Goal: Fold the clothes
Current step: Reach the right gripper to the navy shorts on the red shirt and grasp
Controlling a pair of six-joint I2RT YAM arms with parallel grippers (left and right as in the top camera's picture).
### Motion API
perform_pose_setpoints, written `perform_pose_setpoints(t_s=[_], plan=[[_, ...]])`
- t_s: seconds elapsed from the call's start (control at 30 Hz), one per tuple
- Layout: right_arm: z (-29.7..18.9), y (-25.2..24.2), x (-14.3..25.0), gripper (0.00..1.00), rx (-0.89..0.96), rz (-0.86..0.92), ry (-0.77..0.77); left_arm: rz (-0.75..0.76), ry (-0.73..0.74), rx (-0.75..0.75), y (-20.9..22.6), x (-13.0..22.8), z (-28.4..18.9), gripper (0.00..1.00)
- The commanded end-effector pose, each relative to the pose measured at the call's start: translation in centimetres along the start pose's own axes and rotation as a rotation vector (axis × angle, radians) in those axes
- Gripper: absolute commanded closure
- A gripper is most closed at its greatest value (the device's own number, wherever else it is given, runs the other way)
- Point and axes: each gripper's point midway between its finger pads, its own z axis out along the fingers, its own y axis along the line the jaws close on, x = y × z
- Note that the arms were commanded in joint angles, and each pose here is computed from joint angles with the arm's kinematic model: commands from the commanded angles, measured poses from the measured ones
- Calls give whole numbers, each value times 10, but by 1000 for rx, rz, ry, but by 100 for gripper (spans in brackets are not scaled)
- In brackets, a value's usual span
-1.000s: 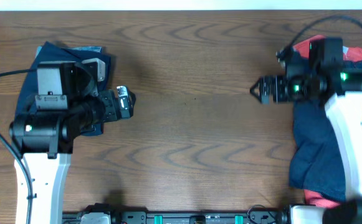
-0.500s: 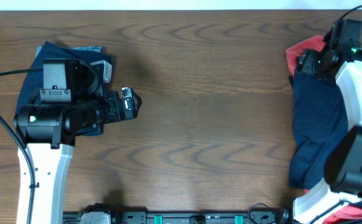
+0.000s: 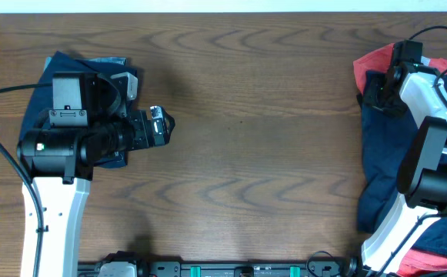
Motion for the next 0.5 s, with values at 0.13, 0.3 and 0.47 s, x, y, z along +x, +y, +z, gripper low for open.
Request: perform_pose_setpoints(t_s=[0.13,0.3,0.47], plan=[[-26,-14,-21,99,-4,40,-67,15,-16,19,-7,-5,-4,2],[-81,-22,-47,99,-34,33,-209,17,-20,20,-7,-6,-4,1],[-152,-19,-70,99,-72,-71,-402,34,-60,33,-12,-13,-11,1]])
